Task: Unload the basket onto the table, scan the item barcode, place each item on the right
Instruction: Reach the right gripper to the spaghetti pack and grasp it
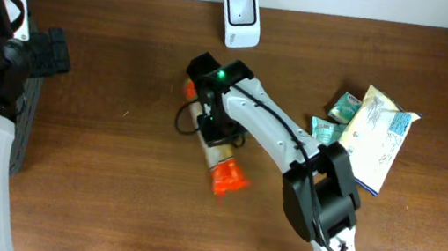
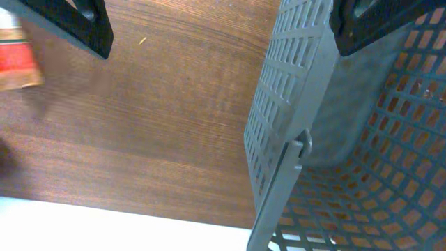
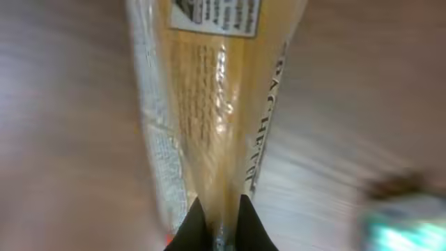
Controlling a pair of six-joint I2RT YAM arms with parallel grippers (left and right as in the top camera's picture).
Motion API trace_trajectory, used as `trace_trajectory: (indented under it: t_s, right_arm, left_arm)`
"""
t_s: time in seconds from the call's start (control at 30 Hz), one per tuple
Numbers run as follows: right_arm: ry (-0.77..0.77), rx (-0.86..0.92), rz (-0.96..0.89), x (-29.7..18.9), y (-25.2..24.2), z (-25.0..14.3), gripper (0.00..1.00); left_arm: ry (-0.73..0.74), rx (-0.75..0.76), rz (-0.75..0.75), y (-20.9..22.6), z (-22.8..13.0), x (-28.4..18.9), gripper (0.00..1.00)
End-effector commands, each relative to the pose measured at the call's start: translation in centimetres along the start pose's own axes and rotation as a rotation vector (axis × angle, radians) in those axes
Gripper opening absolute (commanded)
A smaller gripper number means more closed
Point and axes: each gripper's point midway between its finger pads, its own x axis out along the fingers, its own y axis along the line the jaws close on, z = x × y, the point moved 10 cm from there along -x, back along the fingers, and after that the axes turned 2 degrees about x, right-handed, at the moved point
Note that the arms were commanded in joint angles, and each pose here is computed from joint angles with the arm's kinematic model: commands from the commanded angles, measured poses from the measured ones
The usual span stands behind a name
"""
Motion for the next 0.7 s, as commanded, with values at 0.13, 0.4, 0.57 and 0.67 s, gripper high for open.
trace_trajectory:
  t_s: [0.13, 0.4, 0.57, 0.67]
  right_arm:
    - [-0.189, -0.014, -0.474, -2.4, 1.2, -0.4, 0.04]
    - [-0.085, -0.225, -0.299, 3.1, 11.4, -3.4, 0.74]
    - [-0.141, -0.14, -0.281, 0.2, 8.4, -1.7, 0.9]
    - [-0.139, -0.136, -0.303, -0.2, 7.8, -2.0, 0.94]
  left_arm:
    - [-0.012, -0.012, 0.01, 0.2, 0.2, -0.3, 0.99]
    - [-0.012, -0.012, 0.01, 0.2, 0.2, -0.3, 0.99]
    - [-0.012, -0.012, 0.01, 0.2, 0.2, -0.3, 0.99]
    - [-0.012, -0.012, 0.01, 0.2, 0.2, -0.3, 0.99]
